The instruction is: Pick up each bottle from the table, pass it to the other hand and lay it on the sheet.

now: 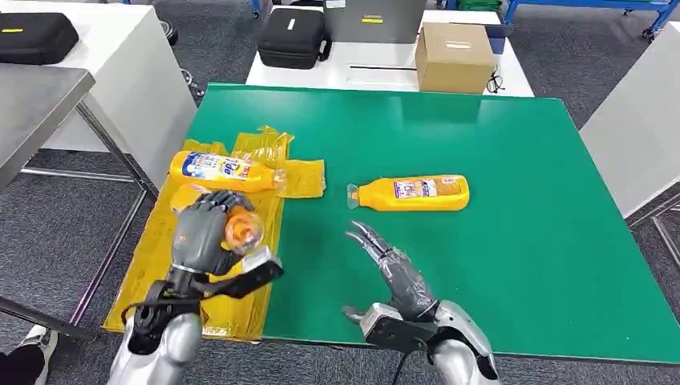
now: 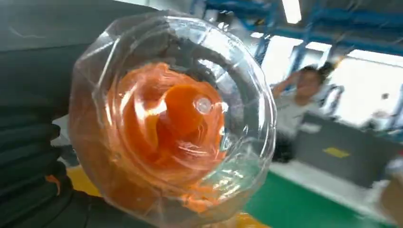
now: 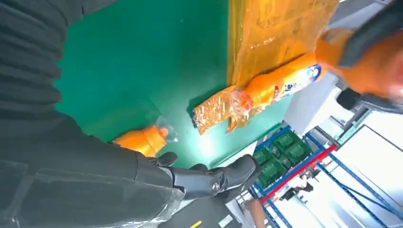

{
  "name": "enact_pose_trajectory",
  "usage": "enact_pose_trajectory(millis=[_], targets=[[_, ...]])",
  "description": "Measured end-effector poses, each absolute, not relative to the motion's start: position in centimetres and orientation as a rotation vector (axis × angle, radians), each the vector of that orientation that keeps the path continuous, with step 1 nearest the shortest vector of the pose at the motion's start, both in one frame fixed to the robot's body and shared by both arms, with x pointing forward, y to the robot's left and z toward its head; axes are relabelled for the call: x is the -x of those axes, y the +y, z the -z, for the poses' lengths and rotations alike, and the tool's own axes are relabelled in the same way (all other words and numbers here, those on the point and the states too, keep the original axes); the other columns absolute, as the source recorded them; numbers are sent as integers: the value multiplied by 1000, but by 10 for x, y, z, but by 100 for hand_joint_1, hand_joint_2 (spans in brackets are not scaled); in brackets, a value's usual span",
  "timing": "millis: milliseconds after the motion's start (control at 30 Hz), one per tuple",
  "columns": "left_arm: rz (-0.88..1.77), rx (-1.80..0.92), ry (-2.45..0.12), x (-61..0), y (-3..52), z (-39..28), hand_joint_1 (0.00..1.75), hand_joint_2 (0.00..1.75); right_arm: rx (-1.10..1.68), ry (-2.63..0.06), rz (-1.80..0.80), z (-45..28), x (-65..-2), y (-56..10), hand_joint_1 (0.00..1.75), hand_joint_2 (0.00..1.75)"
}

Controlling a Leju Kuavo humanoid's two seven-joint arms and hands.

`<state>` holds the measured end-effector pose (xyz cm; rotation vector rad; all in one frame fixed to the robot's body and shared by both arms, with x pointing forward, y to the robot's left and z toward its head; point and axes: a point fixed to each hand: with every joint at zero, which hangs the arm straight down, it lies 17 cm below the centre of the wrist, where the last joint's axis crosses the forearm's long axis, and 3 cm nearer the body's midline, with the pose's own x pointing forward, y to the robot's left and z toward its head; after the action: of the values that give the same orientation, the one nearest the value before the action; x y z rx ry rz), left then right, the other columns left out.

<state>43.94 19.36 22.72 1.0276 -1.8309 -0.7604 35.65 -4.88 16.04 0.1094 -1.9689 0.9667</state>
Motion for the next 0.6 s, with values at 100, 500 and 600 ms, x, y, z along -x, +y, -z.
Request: enact_pose_trajectory(millis=[100, 500, 600], targets=[[791, -1085, -1702, -471, 217, -203, 175, 175, -116, -1970, -962, -161, -358, -48, 0, 175], [887, -1153, -1461, -534, 266, -145, 0, 175, -112, -1962, -960, -160, -358, -46, 0, 175], [900, -1149, -1452, -541, 266, -140, 0, 175, -103, -1953, -968, -158, -358, -46, 0, 175]])
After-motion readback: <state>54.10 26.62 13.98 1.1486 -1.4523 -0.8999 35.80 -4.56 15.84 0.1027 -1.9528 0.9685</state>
